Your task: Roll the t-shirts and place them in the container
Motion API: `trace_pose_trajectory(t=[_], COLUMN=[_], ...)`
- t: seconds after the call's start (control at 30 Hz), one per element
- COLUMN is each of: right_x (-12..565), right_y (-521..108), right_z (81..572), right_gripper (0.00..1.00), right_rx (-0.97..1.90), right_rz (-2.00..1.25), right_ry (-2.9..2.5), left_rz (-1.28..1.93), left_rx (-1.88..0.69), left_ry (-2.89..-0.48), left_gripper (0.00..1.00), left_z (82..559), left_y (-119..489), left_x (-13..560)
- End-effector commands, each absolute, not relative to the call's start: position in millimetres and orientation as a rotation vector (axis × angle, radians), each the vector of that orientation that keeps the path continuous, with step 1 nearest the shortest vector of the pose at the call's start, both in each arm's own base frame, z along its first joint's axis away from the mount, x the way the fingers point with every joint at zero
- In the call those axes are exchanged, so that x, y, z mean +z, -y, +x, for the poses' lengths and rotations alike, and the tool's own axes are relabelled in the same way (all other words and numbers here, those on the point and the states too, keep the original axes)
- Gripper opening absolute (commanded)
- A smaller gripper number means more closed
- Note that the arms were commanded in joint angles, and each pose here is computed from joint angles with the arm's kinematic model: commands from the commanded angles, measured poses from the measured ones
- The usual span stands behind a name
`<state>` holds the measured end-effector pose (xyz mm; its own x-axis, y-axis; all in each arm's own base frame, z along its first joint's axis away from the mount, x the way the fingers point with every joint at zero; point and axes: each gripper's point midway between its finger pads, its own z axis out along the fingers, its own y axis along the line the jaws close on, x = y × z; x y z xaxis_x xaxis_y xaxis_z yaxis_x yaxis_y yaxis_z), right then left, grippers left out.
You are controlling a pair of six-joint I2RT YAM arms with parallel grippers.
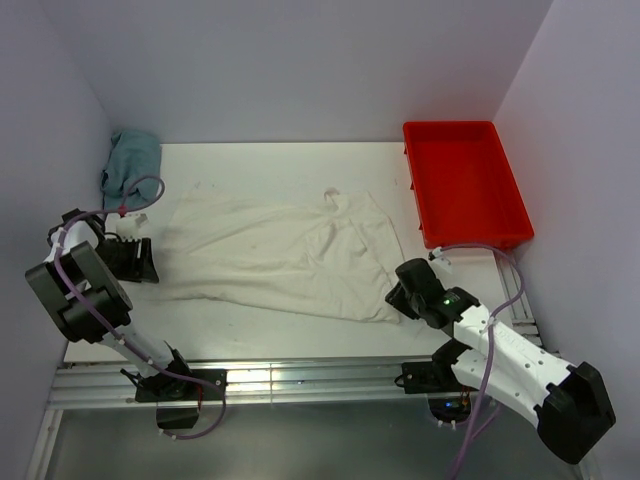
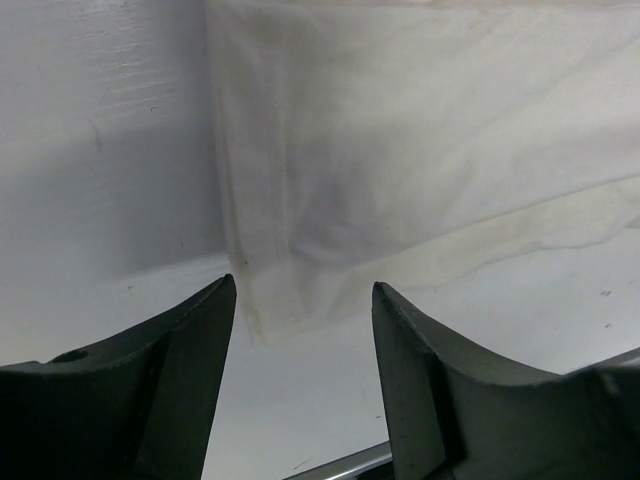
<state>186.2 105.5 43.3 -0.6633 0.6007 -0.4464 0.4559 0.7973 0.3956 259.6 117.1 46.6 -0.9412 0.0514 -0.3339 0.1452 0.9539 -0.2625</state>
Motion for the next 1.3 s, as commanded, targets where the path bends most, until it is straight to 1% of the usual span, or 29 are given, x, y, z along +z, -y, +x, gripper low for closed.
trace_pose_trajectory(t=[0.0, 0.03, 0.07, 0.13, 0.17, 0.23, 0.27, 0.33, 0.37, 0.47, 0.8, 0.87, 0.93, 0.97, 1.0, 1.03, 1.07, 1.1, 1.13, 1.17, 1.23, 1.27], right_x=[47.6, 46.7, 49.4, 49.0, 46.4, 49.0, 47.2, 48.7, 47.0, 42.8, 34.6, 33.0, 29.1, 27.7, 27.8, 30.0, 31.6, 36.9, 49.0, 55.0, 78.3, 84.5], right_y=[-109.3, -108.3, -107.8, -104.3, -100.7, -99.2, -96.4, -94.8, -93.0, -93.6, -96.4, -97.9, -97.7, -96.7, -95.7, -94.4, -92.5, -90.2, -90.8, -89.1, -87.0, -86.4], right_z=[189.4, 187.6, 186.7, 180.8, 175.4, 170.9, 166.4, 163.0, 159.5, 154.6, 147.4, 144.8, 142.0, 140.9, 140.3, 141.2, 139.8, 142.9, 147.8, 148.9, 160.4, 163.9], right_gripper=[0.42, 0.34, 0.20, 0.13, 0.07, 0.04, 0.03, 0.01, 0.01, 0.00, 0.00, 0.00, 0.00, 0.05, 0.13, 0.27, 0.33, 0.40, 0.52, 0.57, 0.64, 0.64], right_rx=[0.395, 0.394, 0.410, 0.408, 0.394, 0.422, 0.412, 0.434, 0.427, 0.442, 0.452, 0.454, 0.445, 0.436, 0.429, 0.423, 0.416, 0.420, 0.439, 0.434, 0.425, 0.412], right_rz=[0.773, 0.779, 0.783, 0.799, 0.808, 0.824, 0.829, 0.848, 0.850, 0.857, 0.884, 0.877, 0.878, 0.880, 0.879, 0.886, 0.890, 0.888, 0.885, 0.882, 0.855, 0.845], right_ry=[-2.379, -2.380, -2.366, -2.369, -2.379, -2.361, -2.369, -2.355, -2.363, -2.375, -2.411, -2.430, -2.448, -2.453, -2.452, -2.443, -2.441, -2.410, -2.377, -2.365, -2.312, -2.304], left_rz=[0.147, 0.148, 0.144, 0.140, 0.134, 0.126, 0.119, 0.113, 0.111, 0.104, 0.121, 0.115, 0.126, 0.127, 0.134, 0.139, 0.139, 0.149, 0.145, 0.139, 0.139, 0.142], left_rx=[-0.351, -0.349, -0.348, -0.343, -0.341, -0.321, -0.318, -0.308, -0.302, -0.287, -0.277, -0.276, -0.296, -0.302, -0.305, -0.319, -0.326, -0.313, -0.318, -0.318, -0.290, -0.291], left_ry=[-2.760, -2.768, -2.771, -2.783, -2.783, -2.791, -2.794, -2.797, -2.797, -2.806, -2.816, -2.825, -2.826, -2.828, -2.823, -2.813, -2.809, -2.790, -2.773, -2.766, -2.714, -2.689], left_gripper=[0.61, 0.59, 0.54, 0.46, 0.37, 0.29, 0.23, 0.18, 0.12, 0.00, 0.01, 0.02, 0.07, 0.18, 0.23, 0.28, 0.36, 0.40, 0.44, 0.50, 0.53, 0.56], left_z=[264.9, 264.6, 265.0, 264.4, 264.7, 265.4, 265.3, 267.6, 268.4, 269.1, 270.4, 269.8, 268.7, 267.9, 269.1, 270.2, 270.0, 273.4, 275.6, 276.5, 287.7, 292.3], left_y=[-119.3, -118.6, -118.2, -118.2, -118.5, -121.3, -121.8, -124.6, -125.7, -128.8, -132.4, -133.1, -131.8, -131.0, -131.0, -129.0, -128.2, -129.8, -130.7, -131.3, -138.1, -138.9], left_x=[44.9, 42.4, 41.1, 36.4, 35.6, 33.8, 33.3, 32.7, 32.9, 31.8, 32.2, 30.2, 29.9, 29.9, 31.5, 33.5, 36.6, 43.5, 48.7, 54.0, 75.0, 82.8])
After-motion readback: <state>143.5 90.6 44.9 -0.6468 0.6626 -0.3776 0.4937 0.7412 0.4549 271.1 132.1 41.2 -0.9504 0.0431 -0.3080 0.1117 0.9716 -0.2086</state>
